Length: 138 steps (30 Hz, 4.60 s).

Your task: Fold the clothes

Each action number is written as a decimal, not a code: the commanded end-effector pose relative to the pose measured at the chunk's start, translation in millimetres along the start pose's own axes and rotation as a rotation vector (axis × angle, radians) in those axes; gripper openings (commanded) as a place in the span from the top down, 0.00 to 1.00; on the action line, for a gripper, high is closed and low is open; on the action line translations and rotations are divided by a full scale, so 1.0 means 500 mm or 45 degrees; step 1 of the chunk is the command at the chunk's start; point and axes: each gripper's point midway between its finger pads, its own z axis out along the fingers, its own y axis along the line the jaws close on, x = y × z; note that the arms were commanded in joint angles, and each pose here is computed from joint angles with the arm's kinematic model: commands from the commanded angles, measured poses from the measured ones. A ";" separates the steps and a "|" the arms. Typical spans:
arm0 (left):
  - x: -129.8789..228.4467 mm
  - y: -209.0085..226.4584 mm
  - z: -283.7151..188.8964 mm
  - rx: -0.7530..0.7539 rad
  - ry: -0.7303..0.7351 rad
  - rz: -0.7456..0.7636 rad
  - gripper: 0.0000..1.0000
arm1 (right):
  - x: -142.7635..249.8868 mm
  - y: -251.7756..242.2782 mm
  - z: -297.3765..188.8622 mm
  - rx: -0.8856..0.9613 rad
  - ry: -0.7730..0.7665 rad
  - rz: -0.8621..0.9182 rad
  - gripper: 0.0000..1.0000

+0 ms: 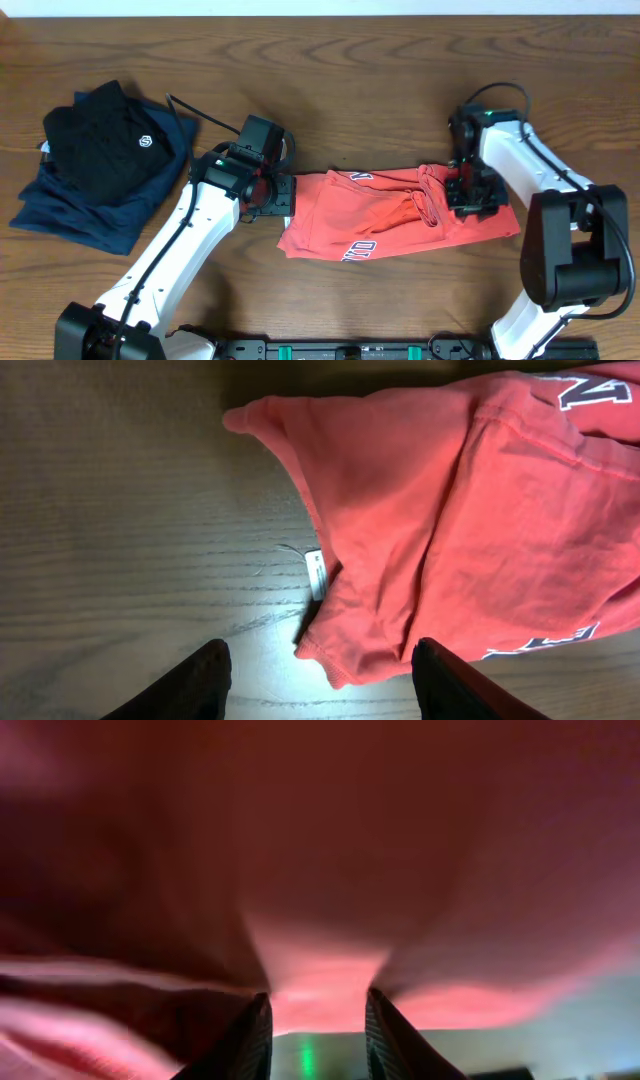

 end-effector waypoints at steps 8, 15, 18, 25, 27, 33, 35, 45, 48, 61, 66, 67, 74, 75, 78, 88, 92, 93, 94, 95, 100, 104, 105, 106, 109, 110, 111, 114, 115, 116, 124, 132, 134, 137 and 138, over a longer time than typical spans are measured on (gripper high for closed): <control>0.029 0.012 -0.013 -0.034 0.076 -0.066 0.36 | -0.006 0.070 -0.042 -0.156 -0.071 -0.245 0.74; 0.037 0.014 -0.010 -0.039 0.095 -0.129 0.23 | -0.020 0.076 -0.110 -0.195 -0.182 -0.283 0.71; 0.049 0.019 0.005 -0.046 0.124 -0.138 0.15 | -0.035 0.051 -0.150 -0.145 -0.283 -0.187 0.69; 0.046 -0.017 0.059 0.089 0.192 0.005 0.02 | -0.042 -0.020 -0.217 -0.090 -0.452 0.060 0.59; 0.039 -0.024 0.079 0.116 0.201 0.041 0.00 | -0.040 -0.032 -0.222 -0.093 -0.464 0.084 0.58; 0.044 -0.045 0.141 0.205 0.284 0.092 0.02 | -0.031 -0.057 -0.216 -0.097 -0.435 0.133 0.57; 0.046 -0.044 0.163 0.203 0.309 0.087 0.02 | -0.033 -0.061 -0.216 -0.099 -0.439 0.142 0.57; 0.066 -0.108 0.208 0.405 0.398 0.093 0.27 | -0.042 -0.065 -0.219 -0.100 -0.463 0.151 0.54; 0.062 -0.117 0.210 0.413 0.381 0.112 0.75 | -0.047 -0.068 -0.220 -0.102 -0.476 0.159 0.53; -0.066 0.124 0.106 -0.071 0.284 -0.161 0.94 | -0.041 -0.131 -0.210 -0.115 -0.457 0.284 0.54; -0.137 0.190 0.003 -0.158 0.207 -0.266 0.94 | -0.038 -0.154 -0.206 -0.116 -0.452 0.312 0.53; -0.147 0.187 -0.014 -0.153 0.196 -0.269 0.94 | -0.037 -0.157 -0.205 -0.116 -0.449 0.313 0.53; -0.158 0.036 -0.054 -0.023 0.191 -0.096 0.94 | -0.036 -0.160 -0.204 -0.117 -0.447 0.322 0.53; -0.149 0.002 -0.050 -0.016 0.201 -0.053 0.94 | -0.036 -0.160 -0.204 -0.117 -0.447 0.321 0.53; -0.127 -0.097 -0.039 0.015 0.192 0.077 0.94 | -0.036 -0.160 -0.204 -0.117 -0.447 0.321 0.53; -0.028 -0.331 0.063 -0.074 0.136 0.474 0.92 | -0.032 -0.160 -0.203 -0.115 -0.436 0.311 0.53; -0.001 -0.337 0.108 -0.110 0.206 0.509 0.79 | -0.031 -0.159 -0.203 -0.115 -0.434 0.310 0.53; 0.002 -0.336 0.114 -0.115 0.214 0.510 0.72 | -0.031 -0.159 -0.203 -0.115 -0.434 0.310 0.53; 0.002 -0.337 0.116 -0.115 0.216 0.512 0.64 | -0.031 -0.159 -0.203 -0.116 -0.434 0.310 0.53; 0.002 -0.338 0.117 -0.114 0.215 0.512 0.57 | -0.031 -0.159 -0.203 -0.115 -0.435 0.310 0.53; -0.001 -0.375 0.087 0.006 0.198 0.513 0.55 | -0.032 -0.159 -0.203 -0.116 -0.437 0.311 0.53; -0.062 -0.363 0.019 0.006 0.049 0.525 0.53 | -0.039 -0.130 -0.209 -0.222 -0.451 0.277 0.44; -0.085 -0.352 -0.007 0.006 -0.003 0.498 0.52 | -0.042 -0.110 -0.213 -0.283 -0.462 0.219 0.43; -0.103 -0.343 -0.030 0.018 -0.043 0.471 0.51 | -0.045 -0.092 -0.218 -0.337 -0.472 0.162 0.43; -0.159 -0.296 -0.113 0.054 -0.176 0.366 0.44 | -0.044 -0.028 -0.237 -0.499 -0.499 -0.015 0.41; -0.176 -0.270 -0.141 0.057 -0.219 0.321 0.43 | -0.041 0.000 -0.246 -0.560 -0.510 -0.096 0.41; -0.189 -0.245 -0.163 0.055 -0.250 0.280 0.40 | -0.036 0.030 -0.256 -0.626 -0.523 -0.189 0.41; -0.218 -0.159 -0.210 0.021 -0.303 0.146 0.37 | -0.019 0.112 -0.283 -0.765 -0.552 -0.412 0.41; -0.224 -0.127 -0.217 0.002 -0.304 0.096 0.37 | -0.013 0.140 -0.291 -0.796 -0.560 -0.480 0.41; -0.228 -0.101 -0.219 -0.017 -0.295 0.052 0.36 | -0.008 0.163 -0.297 -0.817 -0.566 -0.531 0.41; -0.214 0.009 -0.165 -0.021 -0.145 -0.149 0.36 | -0.004 0.280 -0.288 -0.599 -0.617 -0.759 0.34; -0.210 0.015 -0.156 -0.028 -0.128 -0.156 0.36 | -0.040 0.309 -0.249 -0.324 -0.648 -0.760 0.23; -0.210 0.015 -0.156 -0.028 -0.128 -0.156 0.36 | -0.044 0.317 -0.232 -0.317 -0.619 -0.769 0.31; -0.209 0.015 -0.156 -0.028 -0.128 -0.157 0.36 | -0.066 0.315 -0.202 -0.281 -0.578 -0.720 0.49; -0.209 0.015 -0.156 -0.029 -0.128 -0.156 0.36 | -0.080 0.303 -0.189 -0.228 -0.571 -0.680 0.59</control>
